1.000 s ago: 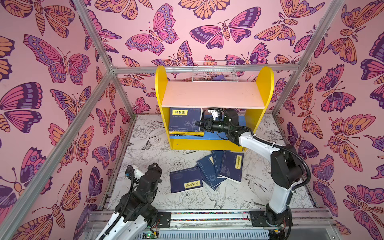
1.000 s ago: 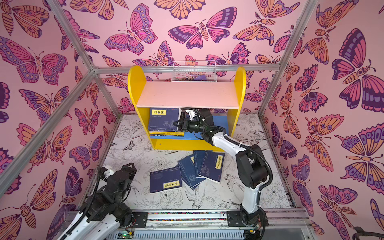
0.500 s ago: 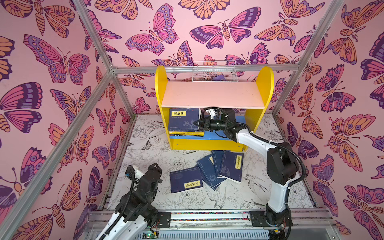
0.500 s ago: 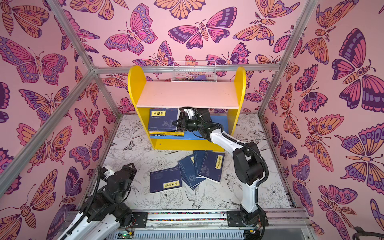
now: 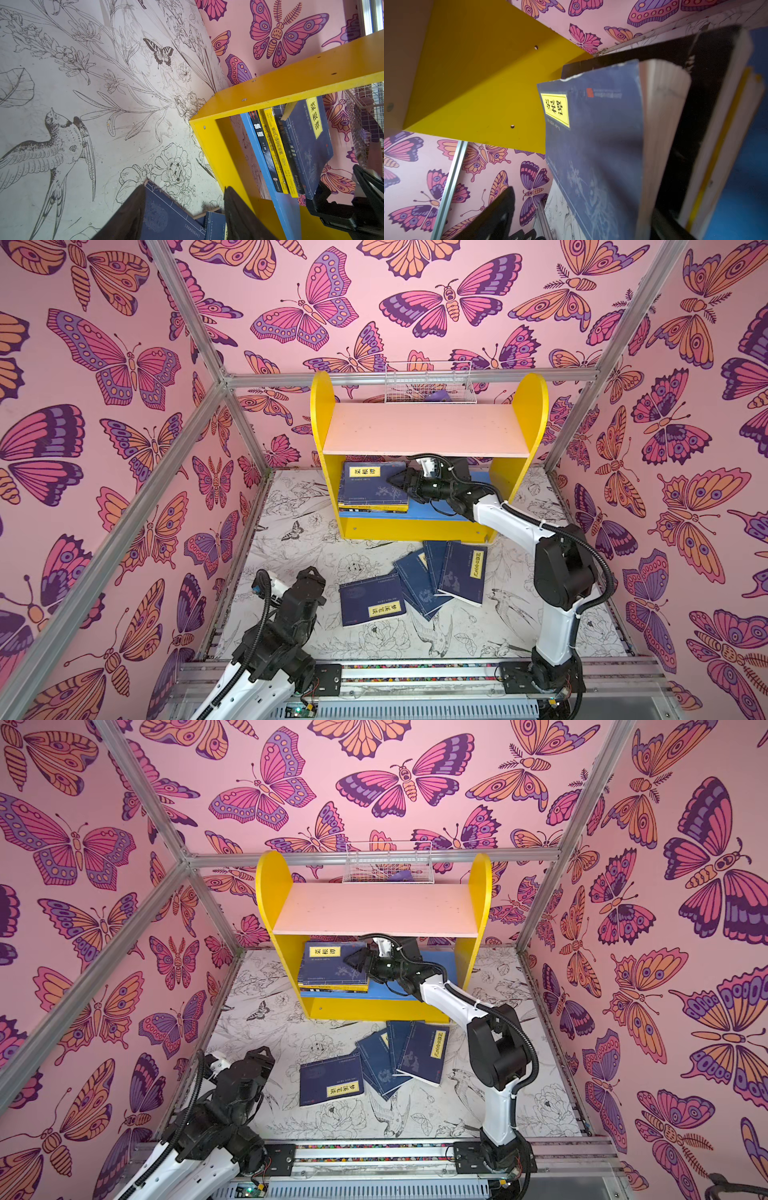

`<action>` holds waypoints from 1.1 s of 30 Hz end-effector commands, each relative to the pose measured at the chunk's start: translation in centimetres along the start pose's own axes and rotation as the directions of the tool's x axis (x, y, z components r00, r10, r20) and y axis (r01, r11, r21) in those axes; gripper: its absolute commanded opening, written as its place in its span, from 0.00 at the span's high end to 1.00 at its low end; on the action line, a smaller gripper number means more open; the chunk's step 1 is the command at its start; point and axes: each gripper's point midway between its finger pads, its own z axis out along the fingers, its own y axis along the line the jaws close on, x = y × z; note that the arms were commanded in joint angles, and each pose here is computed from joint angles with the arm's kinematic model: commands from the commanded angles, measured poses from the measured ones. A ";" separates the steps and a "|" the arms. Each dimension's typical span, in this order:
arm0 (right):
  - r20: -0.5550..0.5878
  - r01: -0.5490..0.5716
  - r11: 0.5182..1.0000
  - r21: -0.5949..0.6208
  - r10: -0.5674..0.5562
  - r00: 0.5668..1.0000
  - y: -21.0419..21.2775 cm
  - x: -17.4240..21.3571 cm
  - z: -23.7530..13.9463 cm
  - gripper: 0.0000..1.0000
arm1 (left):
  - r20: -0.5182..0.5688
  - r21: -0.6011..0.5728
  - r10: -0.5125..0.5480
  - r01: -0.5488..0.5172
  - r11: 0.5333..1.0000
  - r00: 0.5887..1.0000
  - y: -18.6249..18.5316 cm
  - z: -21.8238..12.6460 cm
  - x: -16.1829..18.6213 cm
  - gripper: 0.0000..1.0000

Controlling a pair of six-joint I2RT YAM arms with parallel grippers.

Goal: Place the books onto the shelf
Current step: 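Lay the book onto the shelf stack with the right gripper while the left arm retracts, then push the dark blue book flat onto the stack with the right gripper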

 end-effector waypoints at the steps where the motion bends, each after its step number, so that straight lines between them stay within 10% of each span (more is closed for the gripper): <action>1: 0.089 0.109 0.992 0.069 -0.115 0.989 2.9 -2.4 -2.5 0.10 | -0.012 -0.021 0.009 -0.009 1.000 1.000 0.5 0.4 0.5 0.38; 24: 0.079 0.353 0.873 0.337 -0.400 0.913 1.3 -1.2 -6.7 0.15 | -0.064 0.050 0.072 -0.069 0.996 0.995 -2.2 1.1 1.7 0.36; 33: -0.180 0.517 0.780 0.353 -0.486 0.855 -1.0 5.4 -8.8 0.56 | -0.040 0.058 0.101 -0.099 0.993 0.994 -2.7 1.0 1.2 0.37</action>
